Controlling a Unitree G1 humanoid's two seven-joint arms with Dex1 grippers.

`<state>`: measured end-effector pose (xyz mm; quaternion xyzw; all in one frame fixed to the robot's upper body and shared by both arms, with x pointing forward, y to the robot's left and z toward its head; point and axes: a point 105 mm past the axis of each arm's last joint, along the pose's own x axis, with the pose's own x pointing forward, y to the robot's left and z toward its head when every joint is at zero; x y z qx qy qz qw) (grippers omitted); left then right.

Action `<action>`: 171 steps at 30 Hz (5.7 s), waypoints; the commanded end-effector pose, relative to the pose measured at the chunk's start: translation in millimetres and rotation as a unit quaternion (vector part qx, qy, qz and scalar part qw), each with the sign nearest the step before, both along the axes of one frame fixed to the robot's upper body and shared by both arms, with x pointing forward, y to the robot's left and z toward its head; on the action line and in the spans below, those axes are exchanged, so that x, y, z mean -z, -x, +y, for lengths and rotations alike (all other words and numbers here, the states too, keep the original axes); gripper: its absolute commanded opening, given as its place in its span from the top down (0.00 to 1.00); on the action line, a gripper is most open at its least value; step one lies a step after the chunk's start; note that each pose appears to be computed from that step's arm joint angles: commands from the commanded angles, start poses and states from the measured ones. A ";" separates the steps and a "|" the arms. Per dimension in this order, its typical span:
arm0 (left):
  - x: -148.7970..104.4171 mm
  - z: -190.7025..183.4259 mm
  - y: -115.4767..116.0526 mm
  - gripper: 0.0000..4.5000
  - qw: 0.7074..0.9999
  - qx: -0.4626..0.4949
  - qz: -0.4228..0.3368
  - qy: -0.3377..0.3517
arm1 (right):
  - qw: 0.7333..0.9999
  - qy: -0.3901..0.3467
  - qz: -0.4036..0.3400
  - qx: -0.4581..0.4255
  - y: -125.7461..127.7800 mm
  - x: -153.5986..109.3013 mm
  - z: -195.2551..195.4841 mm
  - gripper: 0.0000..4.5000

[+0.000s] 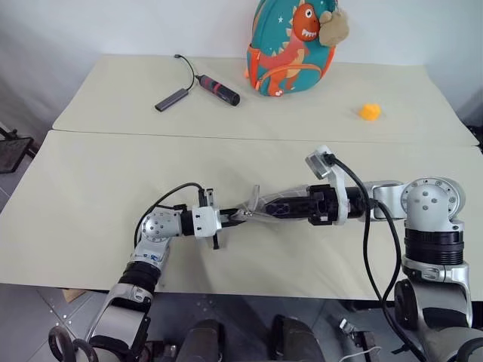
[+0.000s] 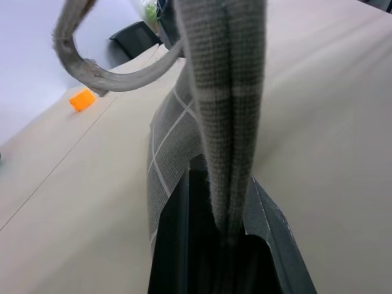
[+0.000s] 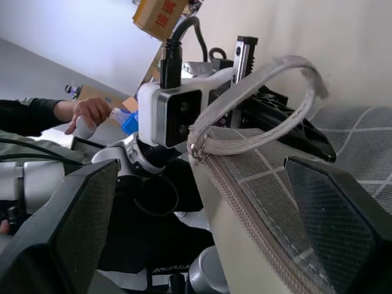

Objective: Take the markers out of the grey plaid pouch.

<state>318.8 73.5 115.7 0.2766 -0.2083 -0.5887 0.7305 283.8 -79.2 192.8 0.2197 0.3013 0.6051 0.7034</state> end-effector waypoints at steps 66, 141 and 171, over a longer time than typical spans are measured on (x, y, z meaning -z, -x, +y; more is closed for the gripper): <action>-6.4 0.2 7.6 1.00 0.995 0.003 0.087 0.051 | 0.971 -0.226 -0.060 0.038 -11.0 -49.8 22.8 1.00; -0.4 -28.4 25.4 1.00 0.939 0.145 0.306 0.063 | 0.878 0.172 -0.445 -0.043 26.2 -52.6 -90.1 0.99; 4.6 -29.4 23.6 1.00 0.939 0.121 0.313 0.069 | 0.827 0.223 -0.502 -0.119 9.3 -16.7 -78.4 0.99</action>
